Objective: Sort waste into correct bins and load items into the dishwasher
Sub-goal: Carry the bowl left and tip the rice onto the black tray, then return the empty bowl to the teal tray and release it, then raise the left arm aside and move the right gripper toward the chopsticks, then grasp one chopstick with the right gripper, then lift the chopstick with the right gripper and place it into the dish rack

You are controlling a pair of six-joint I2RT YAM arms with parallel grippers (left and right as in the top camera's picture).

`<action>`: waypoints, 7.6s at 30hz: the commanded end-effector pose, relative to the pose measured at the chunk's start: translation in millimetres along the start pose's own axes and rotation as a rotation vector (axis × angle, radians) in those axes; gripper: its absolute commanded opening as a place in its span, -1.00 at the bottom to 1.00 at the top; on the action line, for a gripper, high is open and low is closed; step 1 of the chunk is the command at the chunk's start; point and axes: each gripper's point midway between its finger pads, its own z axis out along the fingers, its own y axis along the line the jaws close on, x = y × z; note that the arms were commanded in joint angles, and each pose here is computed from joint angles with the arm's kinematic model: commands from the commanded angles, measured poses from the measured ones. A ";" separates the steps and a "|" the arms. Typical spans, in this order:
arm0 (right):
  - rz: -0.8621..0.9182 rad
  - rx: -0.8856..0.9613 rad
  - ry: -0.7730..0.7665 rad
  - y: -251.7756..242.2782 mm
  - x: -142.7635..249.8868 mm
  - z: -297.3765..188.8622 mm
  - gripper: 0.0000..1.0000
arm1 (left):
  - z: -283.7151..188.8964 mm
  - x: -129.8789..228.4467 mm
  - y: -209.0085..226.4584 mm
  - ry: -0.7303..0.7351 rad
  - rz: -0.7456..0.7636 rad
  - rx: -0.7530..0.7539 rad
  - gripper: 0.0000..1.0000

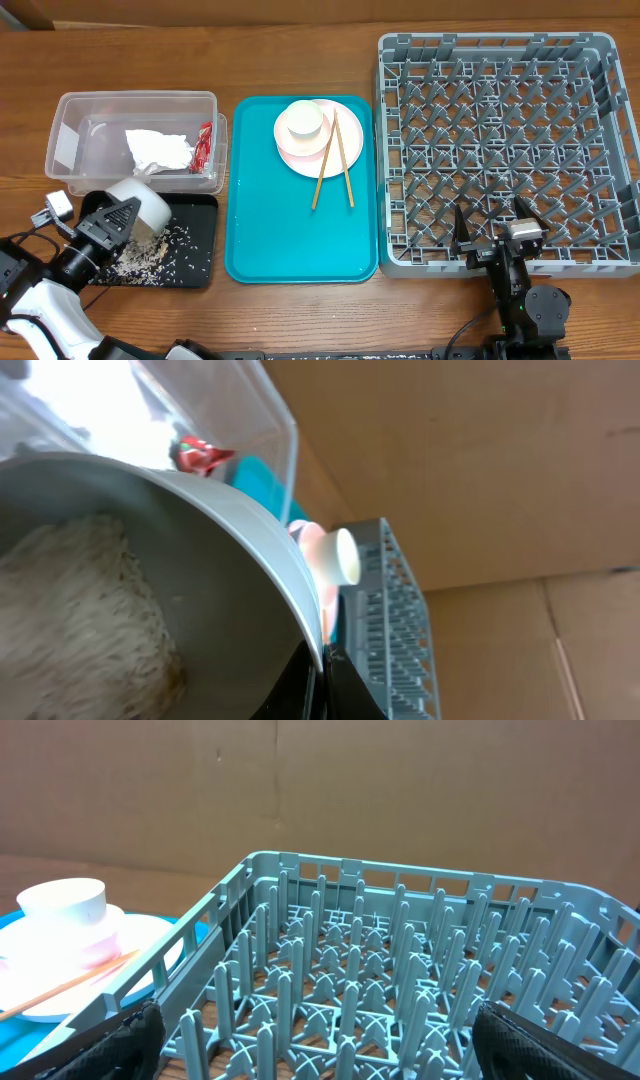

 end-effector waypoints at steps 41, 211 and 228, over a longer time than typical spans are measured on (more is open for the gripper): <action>0.001 -0.004 -0.005 1.0 1.5 0.0 1.00 | -7.0 -11.4 -33.4 -0.004 -0.187 0.233 -0.92; -0.070 -0.100 1.195 213.5 143.0 135.8 -0.49 | 151.0 10.9 -78.7 0.164 0.266 -0.651 1.00; -0.021 -0.109 1.102 214.9 82.5 147.2 -0.92 | 151.0 10.9 -78.7 0.164 0.266 -0.651 1.00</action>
